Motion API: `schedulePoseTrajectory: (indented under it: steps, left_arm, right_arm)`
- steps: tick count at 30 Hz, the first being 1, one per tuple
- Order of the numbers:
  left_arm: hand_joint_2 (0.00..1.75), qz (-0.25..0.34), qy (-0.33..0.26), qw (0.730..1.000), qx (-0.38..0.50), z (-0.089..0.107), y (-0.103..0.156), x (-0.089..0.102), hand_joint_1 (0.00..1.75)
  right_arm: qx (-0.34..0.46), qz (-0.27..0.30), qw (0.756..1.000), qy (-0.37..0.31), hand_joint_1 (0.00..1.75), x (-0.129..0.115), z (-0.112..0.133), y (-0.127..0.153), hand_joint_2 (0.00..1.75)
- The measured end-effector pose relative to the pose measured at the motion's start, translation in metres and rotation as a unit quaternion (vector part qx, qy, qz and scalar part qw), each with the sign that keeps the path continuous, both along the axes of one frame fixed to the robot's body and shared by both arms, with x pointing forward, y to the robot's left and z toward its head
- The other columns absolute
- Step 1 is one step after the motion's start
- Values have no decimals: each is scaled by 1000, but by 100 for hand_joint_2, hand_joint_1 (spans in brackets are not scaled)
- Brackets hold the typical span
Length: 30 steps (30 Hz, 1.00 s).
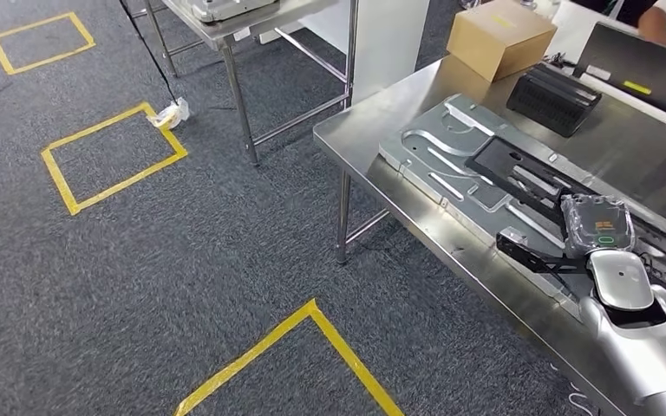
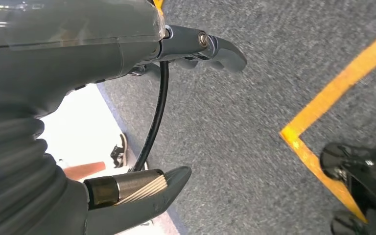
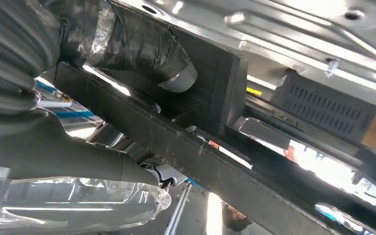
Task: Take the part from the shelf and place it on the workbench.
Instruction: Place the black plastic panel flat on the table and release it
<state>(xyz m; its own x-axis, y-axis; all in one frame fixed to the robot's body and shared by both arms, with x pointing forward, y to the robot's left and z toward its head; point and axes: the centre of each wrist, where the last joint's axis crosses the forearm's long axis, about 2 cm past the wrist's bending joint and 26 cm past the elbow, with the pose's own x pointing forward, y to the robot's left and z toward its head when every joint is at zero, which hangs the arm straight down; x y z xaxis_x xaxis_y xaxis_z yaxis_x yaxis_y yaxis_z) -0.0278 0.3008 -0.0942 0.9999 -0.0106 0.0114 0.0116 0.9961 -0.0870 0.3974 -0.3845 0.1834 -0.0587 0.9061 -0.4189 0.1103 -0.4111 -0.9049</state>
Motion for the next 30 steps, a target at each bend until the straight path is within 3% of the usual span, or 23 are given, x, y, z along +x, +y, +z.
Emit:
schedulePoseTrajectory:
  steps: [30]
  left_arm:
    - [175, 39, -17, 999, 1, 0, 0, 1, 0]
  right_arm:
    - [6, -15, 999, 30, 175, 0, -19, -2, 175]
